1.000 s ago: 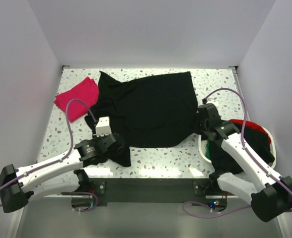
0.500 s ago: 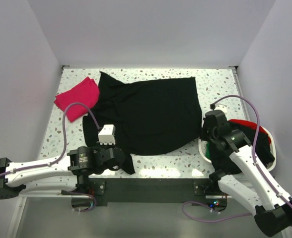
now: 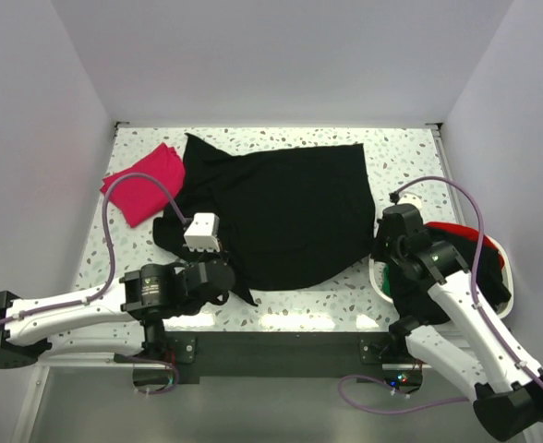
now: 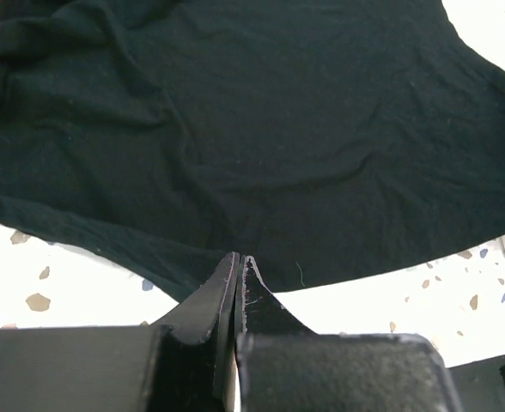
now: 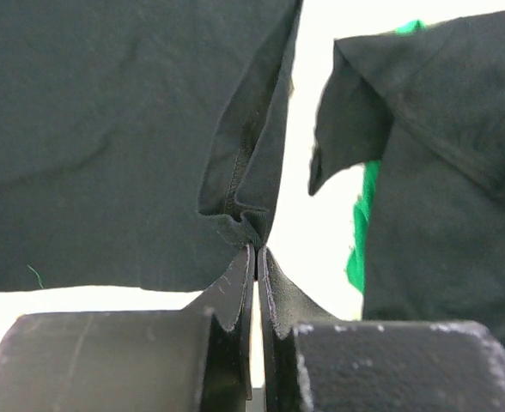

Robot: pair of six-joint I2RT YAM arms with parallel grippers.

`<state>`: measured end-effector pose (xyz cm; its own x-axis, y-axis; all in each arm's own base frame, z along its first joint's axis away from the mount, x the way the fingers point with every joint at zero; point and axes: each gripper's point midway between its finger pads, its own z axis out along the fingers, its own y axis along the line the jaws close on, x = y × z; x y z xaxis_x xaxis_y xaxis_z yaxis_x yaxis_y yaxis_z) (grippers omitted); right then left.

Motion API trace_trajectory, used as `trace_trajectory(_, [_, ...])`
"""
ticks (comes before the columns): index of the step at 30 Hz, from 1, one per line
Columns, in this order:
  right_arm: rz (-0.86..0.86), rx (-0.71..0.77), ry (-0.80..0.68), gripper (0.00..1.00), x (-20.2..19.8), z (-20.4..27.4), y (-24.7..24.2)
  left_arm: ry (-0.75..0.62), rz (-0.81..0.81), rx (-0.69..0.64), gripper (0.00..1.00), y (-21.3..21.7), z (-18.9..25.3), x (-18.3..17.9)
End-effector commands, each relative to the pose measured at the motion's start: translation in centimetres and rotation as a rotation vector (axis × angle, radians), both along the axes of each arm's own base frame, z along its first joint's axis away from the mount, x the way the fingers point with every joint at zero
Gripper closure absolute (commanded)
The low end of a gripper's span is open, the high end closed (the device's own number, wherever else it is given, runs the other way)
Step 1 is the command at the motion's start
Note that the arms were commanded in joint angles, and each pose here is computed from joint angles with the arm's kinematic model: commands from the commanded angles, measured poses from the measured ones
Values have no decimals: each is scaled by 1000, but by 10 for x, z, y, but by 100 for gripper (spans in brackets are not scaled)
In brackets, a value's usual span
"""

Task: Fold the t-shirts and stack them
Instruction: Fold the tshirt

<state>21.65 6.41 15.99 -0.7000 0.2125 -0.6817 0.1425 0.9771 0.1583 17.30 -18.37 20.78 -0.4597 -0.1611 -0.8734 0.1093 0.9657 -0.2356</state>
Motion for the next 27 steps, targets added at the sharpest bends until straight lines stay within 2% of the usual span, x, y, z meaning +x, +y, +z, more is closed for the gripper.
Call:
trace_trajectory(1, [18,-12,37,100,-4,15,1,-34,28,2,100,0,20,5])
trace_trajectory(7, [-53,-84,128,100,-16,32,-16,122,132,-34,100,17,23,-12])
trace_trajectory(9, [-54,-98,173,100,-18,28,-16,179,146,26,100,25,19,-19])
trace_trajectory(12, [-47,-100,262,100,-26,28,-13,257,94,36,100,18,21,-31])
trace_trajectory(23, [-79,-90,396,100,-52,48,-14,391,-23,-185,100,-9,65,-57])
trace_trajectory(27, [-86,-108,440,100,-56,50,-16,423,-1,-191,100,-14,58,-59])
